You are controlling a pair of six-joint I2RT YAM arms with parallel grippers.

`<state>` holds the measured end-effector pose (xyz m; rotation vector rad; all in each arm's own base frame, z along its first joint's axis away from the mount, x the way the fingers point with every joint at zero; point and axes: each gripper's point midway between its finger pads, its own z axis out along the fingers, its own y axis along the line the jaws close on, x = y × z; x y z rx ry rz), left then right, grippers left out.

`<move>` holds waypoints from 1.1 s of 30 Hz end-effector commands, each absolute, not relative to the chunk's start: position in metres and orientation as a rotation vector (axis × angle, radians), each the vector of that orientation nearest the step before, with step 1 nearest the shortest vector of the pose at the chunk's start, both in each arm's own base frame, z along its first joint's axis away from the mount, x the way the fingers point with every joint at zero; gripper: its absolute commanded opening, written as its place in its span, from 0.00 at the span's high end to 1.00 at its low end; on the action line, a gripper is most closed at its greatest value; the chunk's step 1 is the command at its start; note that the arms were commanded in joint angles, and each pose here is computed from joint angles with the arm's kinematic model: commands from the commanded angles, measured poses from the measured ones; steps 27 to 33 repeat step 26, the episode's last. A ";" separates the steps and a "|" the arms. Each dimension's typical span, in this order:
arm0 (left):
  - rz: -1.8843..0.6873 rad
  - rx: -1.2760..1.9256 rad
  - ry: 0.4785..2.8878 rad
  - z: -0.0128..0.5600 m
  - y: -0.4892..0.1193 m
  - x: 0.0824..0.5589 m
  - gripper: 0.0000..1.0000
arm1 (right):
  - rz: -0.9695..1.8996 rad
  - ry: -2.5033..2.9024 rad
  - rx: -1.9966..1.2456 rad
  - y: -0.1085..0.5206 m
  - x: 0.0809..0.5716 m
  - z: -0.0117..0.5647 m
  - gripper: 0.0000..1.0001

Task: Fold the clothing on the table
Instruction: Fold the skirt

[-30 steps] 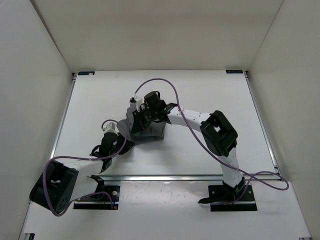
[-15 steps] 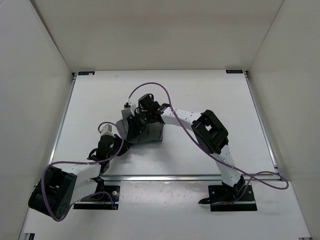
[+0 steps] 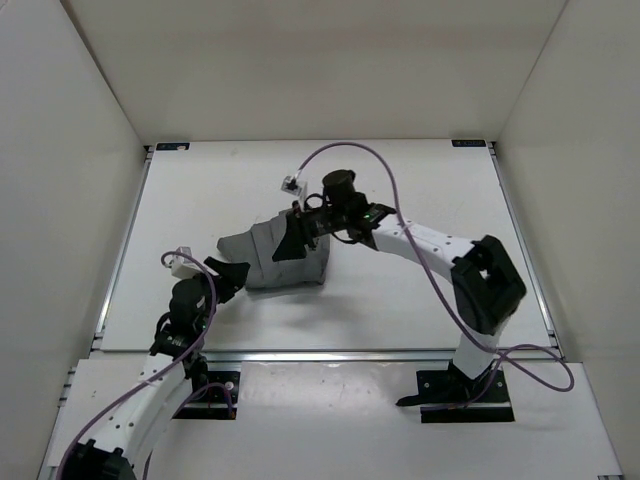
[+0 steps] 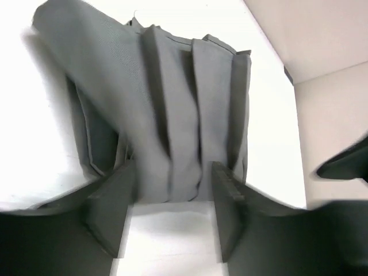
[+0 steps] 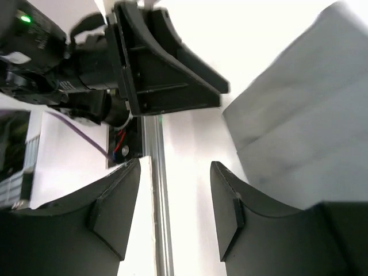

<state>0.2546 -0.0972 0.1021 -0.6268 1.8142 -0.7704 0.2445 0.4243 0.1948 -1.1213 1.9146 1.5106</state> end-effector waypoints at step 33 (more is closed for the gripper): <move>-0.461 -0.069 2.237 0.151 -0.091 0.239 0.01 | 1.067 2.012 -0.682 0.273 0.268 0.159 0.47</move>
